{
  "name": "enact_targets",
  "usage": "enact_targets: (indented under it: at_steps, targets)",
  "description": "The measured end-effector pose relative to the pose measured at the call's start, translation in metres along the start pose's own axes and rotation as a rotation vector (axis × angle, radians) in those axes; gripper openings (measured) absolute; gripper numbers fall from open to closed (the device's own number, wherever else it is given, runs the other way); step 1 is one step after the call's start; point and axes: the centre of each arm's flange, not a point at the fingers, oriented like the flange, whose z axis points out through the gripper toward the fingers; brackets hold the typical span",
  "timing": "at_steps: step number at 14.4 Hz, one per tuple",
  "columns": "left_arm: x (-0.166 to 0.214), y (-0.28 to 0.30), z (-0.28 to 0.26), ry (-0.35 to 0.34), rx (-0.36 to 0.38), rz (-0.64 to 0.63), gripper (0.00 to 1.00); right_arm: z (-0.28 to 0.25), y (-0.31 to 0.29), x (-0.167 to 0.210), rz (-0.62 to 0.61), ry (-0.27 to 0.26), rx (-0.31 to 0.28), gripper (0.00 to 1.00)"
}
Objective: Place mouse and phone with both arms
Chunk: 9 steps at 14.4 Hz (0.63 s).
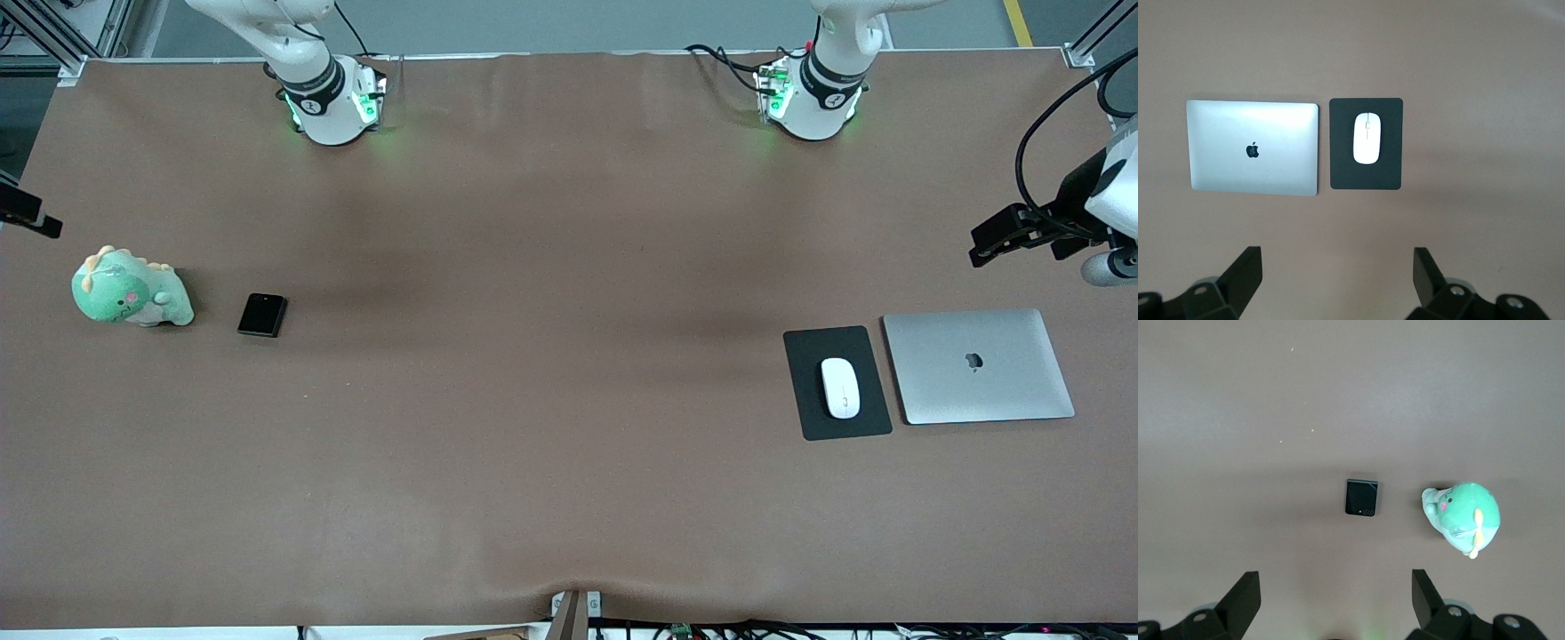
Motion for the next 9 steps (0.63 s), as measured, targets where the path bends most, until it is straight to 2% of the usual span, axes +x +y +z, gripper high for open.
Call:
enact_targets:
  at_steps: [9]
  targets:
    - [-0.001, 0.000, 0.001, -0.008, 0.001, 0.000, 1.00, 0.014, -0.004, -0.004, -0.006, -0.016, 0.006, 1.00]
